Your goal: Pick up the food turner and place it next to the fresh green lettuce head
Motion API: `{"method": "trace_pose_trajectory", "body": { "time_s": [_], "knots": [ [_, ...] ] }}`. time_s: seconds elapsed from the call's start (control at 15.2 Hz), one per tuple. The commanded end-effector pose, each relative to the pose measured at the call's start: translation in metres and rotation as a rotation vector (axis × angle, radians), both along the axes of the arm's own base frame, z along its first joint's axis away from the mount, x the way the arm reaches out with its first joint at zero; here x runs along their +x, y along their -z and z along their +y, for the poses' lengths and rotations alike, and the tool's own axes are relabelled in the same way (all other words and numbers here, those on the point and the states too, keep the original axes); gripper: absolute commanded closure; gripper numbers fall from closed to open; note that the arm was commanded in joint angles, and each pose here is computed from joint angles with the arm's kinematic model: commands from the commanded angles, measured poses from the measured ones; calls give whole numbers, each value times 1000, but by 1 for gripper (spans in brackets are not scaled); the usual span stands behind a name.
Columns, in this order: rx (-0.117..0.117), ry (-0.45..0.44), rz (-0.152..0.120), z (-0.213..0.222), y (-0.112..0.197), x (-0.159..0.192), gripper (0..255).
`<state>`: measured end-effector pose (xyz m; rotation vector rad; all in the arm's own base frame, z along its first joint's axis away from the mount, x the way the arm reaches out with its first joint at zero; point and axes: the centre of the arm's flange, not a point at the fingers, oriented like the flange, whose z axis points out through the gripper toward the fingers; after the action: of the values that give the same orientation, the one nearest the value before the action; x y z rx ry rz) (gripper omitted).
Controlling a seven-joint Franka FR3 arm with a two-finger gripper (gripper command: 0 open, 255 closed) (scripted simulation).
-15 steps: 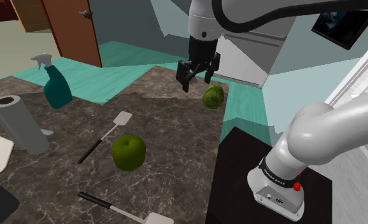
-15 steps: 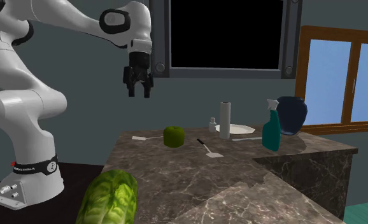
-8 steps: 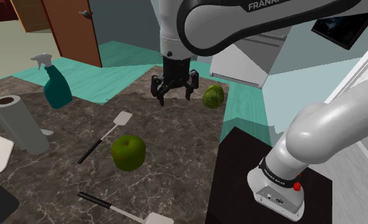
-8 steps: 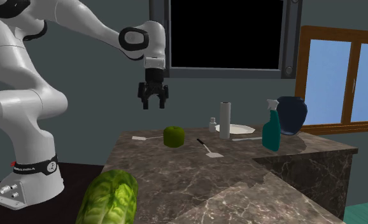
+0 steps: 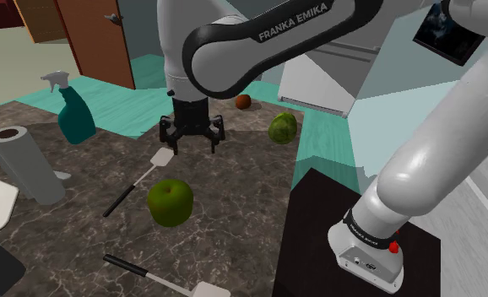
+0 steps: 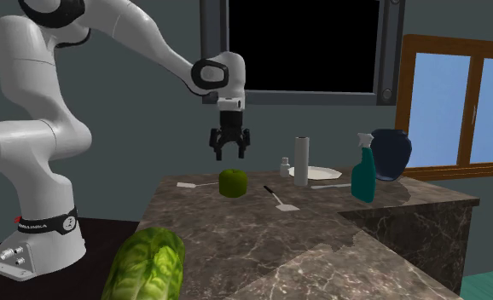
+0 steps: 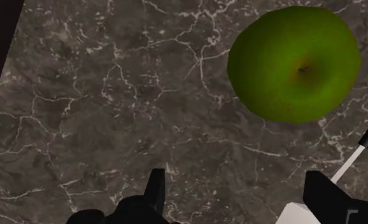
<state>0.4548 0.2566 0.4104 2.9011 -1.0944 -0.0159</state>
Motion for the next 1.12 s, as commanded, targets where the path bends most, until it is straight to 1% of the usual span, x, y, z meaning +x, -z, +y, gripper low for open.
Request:
{"method": "trace_pose_trajectory", "body": {
  "time_s": [0.0, 0.46, 0.86, 0.92, 1.06],
  "knots": [
    [12, 70, 1, 10, 15, 19, 0],
    [49, 289, 4, 45, 62, 87, 0],
    [80, 477, 6, 65, 101, 150, 0],
    [83, 493, 6, 66, 105, 155, 0],
    [83, 493, 6, 67, 115, 155, 0]
  ]
}}
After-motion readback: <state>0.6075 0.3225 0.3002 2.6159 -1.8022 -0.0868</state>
